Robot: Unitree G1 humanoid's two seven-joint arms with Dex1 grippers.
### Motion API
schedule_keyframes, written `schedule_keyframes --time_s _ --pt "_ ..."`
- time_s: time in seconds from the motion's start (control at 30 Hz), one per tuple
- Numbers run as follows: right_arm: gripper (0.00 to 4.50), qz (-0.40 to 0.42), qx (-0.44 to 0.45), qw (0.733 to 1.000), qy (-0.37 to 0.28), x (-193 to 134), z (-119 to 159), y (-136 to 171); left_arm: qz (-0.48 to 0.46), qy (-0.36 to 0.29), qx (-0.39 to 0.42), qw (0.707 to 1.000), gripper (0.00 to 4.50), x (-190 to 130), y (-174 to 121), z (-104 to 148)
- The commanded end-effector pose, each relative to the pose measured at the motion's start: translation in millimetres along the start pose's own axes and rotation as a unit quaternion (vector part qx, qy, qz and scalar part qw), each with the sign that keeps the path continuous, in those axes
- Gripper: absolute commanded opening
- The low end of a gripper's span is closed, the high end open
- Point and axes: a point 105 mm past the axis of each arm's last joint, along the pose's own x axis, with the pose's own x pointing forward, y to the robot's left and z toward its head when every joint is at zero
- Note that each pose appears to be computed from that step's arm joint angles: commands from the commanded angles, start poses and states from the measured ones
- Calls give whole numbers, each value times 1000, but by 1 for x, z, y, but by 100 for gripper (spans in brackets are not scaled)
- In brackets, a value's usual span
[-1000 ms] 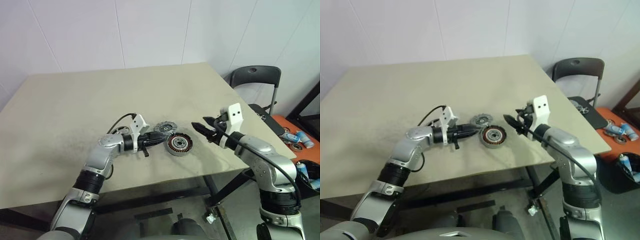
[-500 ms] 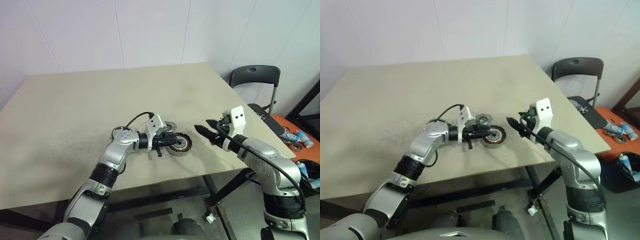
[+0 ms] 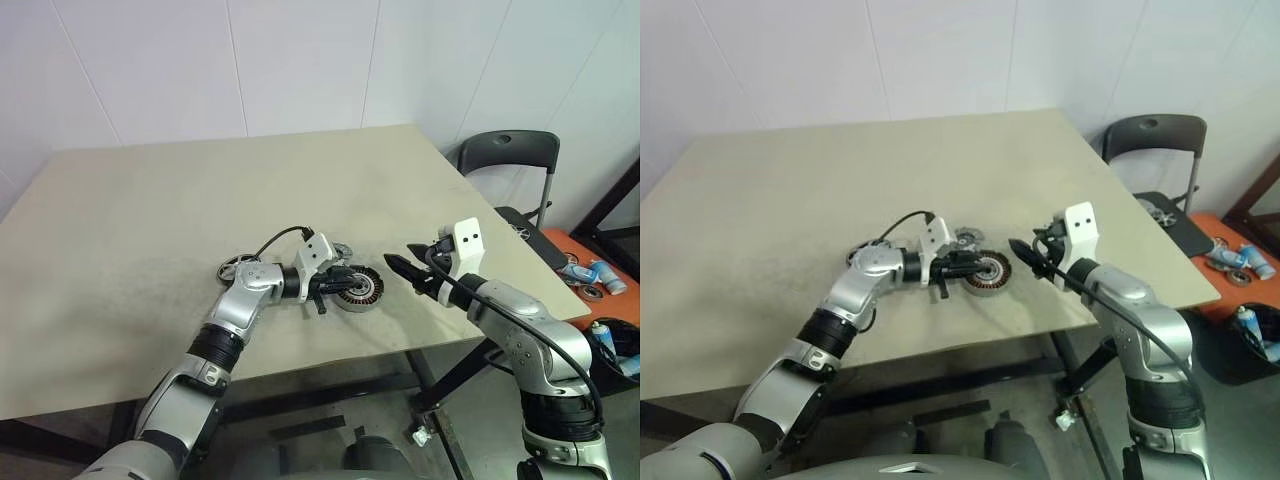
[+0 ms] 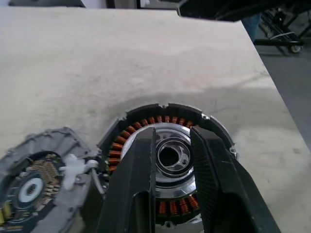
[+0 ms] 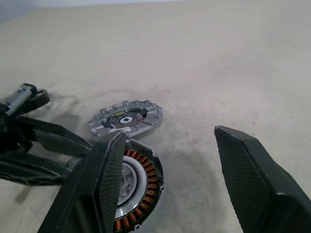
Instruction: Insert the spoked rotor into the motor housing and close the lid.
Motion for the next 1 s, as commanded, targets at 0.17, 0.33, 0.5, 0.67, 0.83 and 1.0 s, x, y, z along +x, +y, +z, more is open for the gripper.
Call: schedule_keyframes --time_s 0.17,0.33,0.5,0.67,0.83,1.0 --pt "305 -1 -18 1000 -21 -1 11 2 3 -7 23 1000 74 10 -1 5" --pt "305 -4 -20 1000 -19 -2 11 1 27 -4 21 999 74 17 2 1" --pt "305 -7 -21 1000 -16 -2 9 0 52 -1 33 998 74 20 9 -1" --pt "305 -8 -22 1000 -14 -2 8 0 56 5 38 998 74 20 11 -4" --pt "305 -9 -25 1000 -11 -2 6 0 49 2 36 998 74 22 8 -4" --pt "305 -10 -26 1000 -10 -2 6 0 29 2 28 999 74 23 0 -6"
